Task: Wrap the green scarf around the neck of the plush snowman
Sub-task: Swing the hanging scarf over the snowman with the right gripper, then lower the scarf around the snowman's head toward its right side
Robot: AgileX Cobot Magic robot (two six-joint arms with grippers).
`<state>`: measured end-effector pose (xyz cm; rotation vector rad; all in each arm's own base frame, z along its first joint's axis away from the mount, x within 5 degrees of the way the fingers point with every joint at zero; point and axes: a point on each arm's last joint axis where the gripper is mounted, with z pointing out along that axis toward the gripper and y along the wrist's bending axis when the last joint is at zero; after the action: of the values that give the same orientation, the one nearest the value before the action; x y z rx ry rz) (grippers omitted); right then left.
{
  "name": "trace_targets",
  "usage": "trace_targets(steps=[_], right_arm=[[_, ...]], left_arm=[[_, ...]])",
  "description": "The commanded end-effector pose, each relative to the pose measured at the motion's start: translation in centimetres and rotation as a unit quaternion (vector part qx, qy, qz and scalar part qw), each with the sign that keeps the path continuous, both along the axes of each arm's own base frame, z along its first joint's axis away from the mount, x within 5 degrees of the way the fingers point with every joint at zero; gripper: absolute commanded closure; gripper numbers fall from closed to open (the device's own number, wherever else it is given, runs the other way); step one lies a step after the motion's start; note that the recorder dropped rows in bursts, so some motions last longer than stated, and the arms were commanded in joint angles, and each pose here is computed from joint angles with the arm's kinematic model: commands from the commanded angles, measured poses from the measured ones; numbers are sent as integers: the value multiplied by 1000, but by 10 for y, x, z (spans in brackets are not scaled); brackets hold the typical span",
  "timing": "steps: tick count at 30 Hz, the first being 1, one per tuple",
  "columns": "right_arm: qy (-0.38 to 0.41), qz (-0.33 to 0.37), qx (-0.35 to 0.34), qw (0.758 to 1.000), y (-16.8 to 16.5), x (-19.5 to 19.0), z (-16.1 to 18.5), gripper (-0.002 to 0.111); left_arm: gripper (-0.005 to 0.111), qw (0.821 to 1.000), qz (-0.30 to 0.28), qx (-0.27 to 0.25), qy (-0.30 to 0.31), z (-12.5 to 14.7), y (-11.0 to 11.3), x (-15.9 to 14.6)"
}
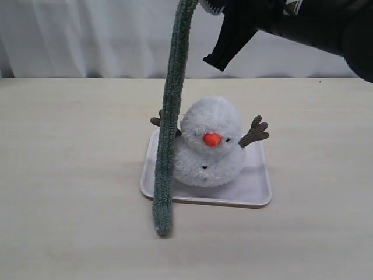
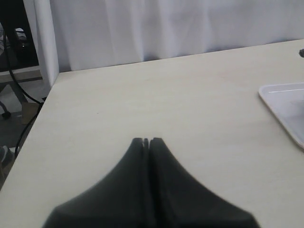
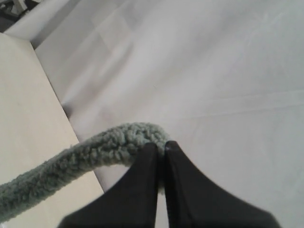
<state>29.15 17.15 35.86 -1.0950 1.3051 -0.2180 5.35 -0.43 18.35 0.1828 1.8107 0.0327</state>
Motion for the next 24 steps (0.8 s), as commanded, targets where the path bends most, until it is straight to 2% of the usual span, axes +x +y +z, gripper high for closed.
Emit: trace_targets(steps=[1, 10, 17, 24], right_arm=[[2, -24, 9, 1000, -13, 10, -3, 104], [26, -71, 31, 997, -37, 26, -10, 104], [48, -73, 34, 996, -33, 40, -30, 104], [93, -81, 10, 992, -30, 52, -57, 104]], left_arm=[[107, 1000, -3, -4, -6, 1, 0, 0], [107, 1000, -3, -4, -6, 1, 0, 0], [107, 1000, -3, -4, -6, 1, 0, 0], [107, 1000, -3, -4, -6, 1, 0, 0]])
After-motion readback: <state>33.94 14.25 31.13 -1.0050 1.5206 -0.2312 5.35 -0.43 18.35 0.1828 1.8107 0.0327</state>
